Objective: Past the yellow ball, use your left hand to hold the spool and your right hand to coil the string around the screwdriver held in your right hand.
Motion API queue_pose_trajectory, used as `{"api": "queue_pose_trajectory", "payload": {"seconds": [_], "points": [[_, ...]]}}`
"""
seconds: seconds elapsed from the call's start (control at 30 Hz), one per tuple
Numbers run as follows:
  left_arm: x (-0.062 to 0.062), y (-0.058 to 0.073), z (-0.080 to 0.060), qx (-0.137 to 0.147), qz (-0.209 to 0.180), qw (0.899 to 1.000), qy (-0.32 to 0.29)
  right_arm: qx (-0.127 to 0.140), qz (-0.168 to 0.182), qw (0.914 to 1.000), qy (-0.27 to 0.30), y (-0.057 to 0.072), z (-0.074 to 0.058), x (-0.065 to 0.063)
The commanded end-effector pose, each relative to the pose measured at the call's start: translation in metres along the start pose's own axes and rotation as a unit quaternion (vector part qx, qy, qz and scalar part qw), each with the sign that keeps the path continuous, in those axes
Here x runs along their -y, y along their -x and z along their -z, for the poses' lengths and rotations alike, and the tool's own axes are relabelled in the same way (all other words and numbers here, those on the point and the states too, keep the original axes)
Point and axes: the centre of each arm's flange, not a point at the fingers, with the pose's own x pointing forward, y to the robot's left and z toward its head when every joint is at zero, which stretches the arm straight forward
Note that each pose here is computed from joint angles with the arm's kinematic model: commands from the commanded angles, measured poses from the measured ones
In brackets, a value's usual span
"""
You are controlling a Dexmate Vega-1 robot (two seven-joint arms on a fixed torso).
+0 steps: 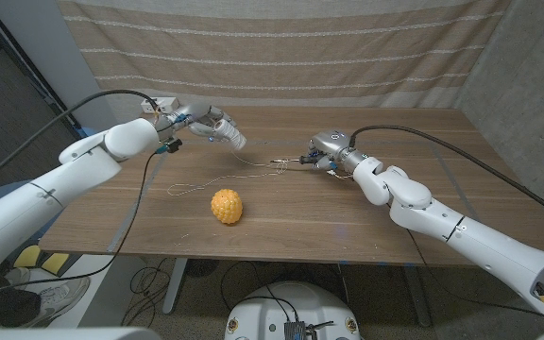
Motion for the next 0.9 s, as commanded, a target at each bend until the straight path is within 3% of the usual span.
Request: {"api": "queue_pose_trajectory", "payload": {"seconds": [0.03, 0.4, 0.9], "points": [[0.017, -0.019, 0.002, -0.029, 0.058, 0.997, -0.035, -0.005, -0.056, 0.9984, -0.008, -0.004, -0.001, -0.013], [0.030, -0.029, 0.003, -0.053, 0.092, 0.991, -0.076, -0.005, -0.072, 0.9973, -0.015, -0.008, -0.002, -0.020], [0.039, -0.039, -0.005, -0.095, 0.141, 0.970, -0.175, -0.025, -0.086, 0.9960, 0.008, -0.012, 0.000, -0.021]]}}
